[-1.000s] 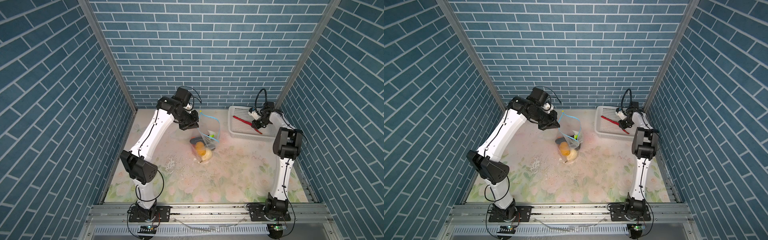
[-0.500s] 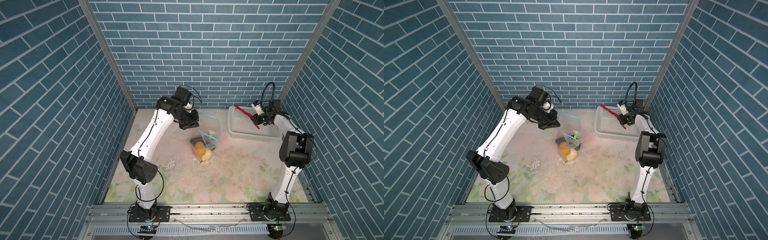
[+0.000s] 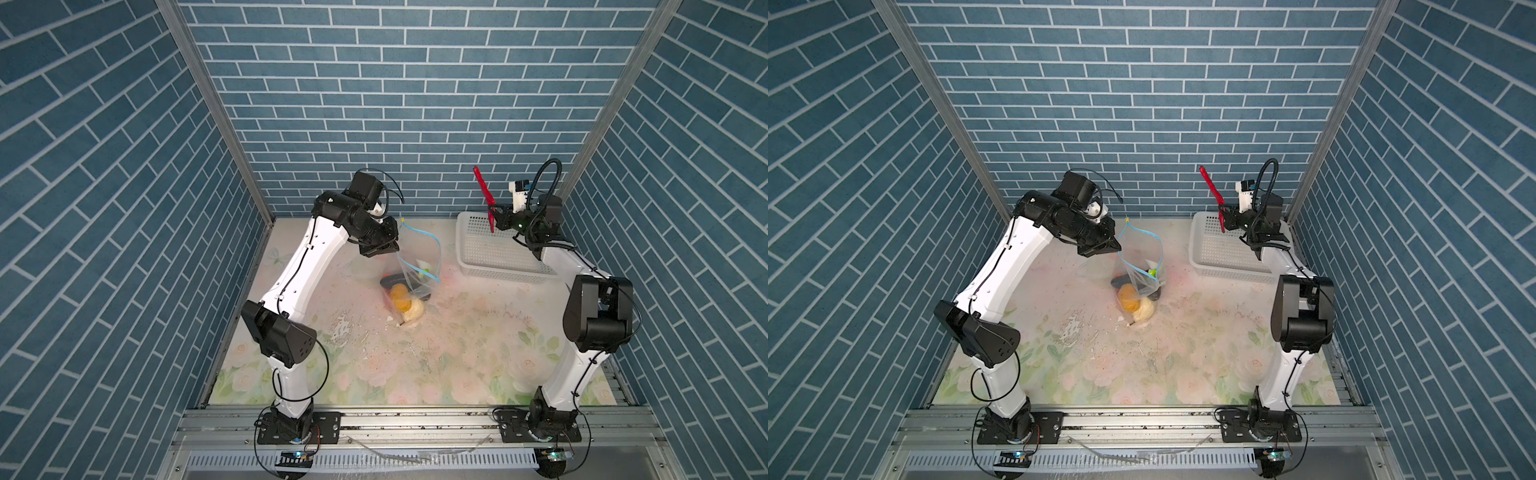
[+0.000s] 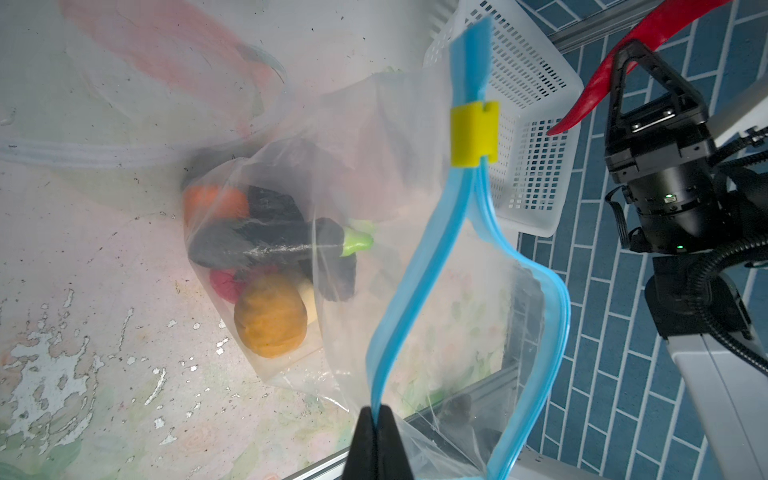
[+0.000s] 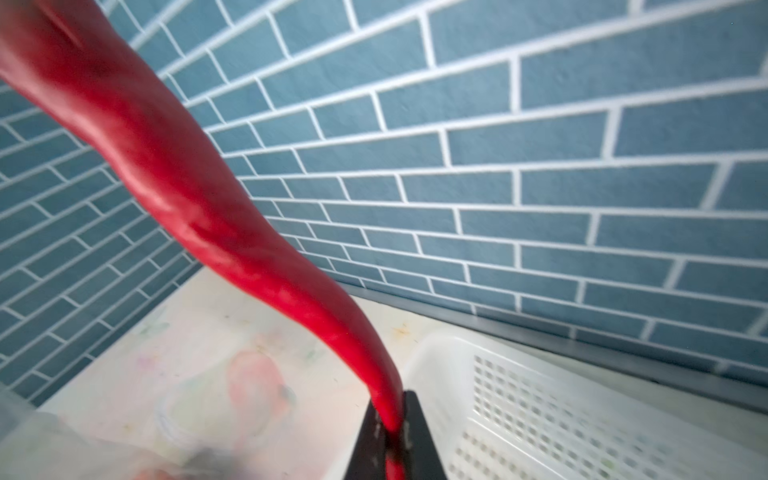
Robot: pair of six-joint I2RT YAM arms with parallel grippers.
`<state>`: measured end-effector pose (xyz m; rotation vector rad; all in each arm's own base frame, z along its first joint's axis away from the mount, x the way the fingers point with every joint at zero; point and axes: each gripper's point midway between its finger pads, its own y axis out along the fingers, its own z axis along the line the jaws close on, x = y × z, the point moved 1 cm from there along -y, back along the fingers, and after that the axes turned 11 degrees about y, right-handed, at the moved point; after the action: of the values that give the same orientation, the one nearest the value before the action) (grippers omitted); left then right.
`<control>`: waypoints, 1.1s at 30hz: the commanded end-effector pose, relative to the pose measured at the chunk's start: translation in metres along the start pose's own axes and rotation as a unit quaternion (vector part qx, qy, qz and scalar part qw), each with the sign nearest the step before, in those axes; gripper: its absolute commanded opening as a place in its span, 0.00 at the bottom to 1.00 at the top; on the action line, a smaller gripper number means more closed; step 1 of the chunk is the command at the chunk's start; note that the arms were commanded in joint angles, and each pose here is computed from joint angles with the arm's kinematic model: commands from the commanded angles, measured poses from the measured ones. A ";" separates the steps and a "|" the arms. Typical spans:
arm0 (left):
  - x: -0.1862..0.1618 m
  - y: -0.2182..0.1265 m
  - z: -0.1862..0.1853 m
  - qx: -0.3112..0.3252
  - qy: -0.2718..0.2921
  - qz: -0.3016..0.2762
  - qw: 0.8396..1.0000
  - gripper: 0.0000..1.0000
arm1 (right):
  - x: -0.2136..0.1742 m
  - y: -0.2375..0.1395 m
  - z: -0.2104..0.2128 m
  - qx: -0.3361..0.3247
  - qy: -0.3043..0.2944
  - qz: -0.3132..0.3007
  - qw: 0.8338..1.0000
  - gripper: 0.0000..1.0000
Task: Place the food in the zip-top bag and seal the zipper
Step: 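Lift the red chili with right gripper and carry it toward the bag, then lower the red chili into the bag mouth held by left gripper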
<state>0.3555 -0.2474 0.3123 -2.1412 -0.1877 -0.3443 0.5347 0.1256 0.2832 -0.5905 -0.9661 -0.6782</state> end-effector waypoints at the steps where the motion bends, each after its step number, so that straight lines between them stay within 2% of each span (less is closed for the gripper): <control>1: -0.001 -0.004 -0.002 0.004 0.002 0.006 1.000 0.00 | 0.035 -0.015 0.067 0.065 -0.015 -0.051 0.996 0.05; 8: 0.002 -0.022 -0.008 0.014 0.005 0.001 1.000 0.00 | 0.050 -0.033 0.146 0.129 -0.005 -0.073 0.989 0.03; 14: 0.004 -0.024 -0.012 0.007 0.004 -0.003 1.000 0.00 | 0.051 -0.050 0.214 0.196 0.008 -0.078 0.977 0.02; 19: 0.006 -0.026 -0.013 0.004 0.005 -0.008 1.000 0.00 | 0.050 -0.063 0.243 0.218 0.031 -0.078 0.972 0.01; 25: 0.007 -0.025 -0.014 0.002 0.008 -0.010 1.000 0.00 | 0.025 -0.062 0.277 0.254 0.038 -0.049 0.965 0.00; 33: 0.007 -0.025 -0.013 0.002 0.010 -0.010 1.000 0.00 | -0.007 -0.059 0.286 0.266 0.059 -0.016 0.962 0.00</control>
<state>0.3533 -0.2443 0.3391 -2.1343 -0.2009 -0.3567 0.3460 0.2942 0.4099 -0.0964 -1.0090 -0.4481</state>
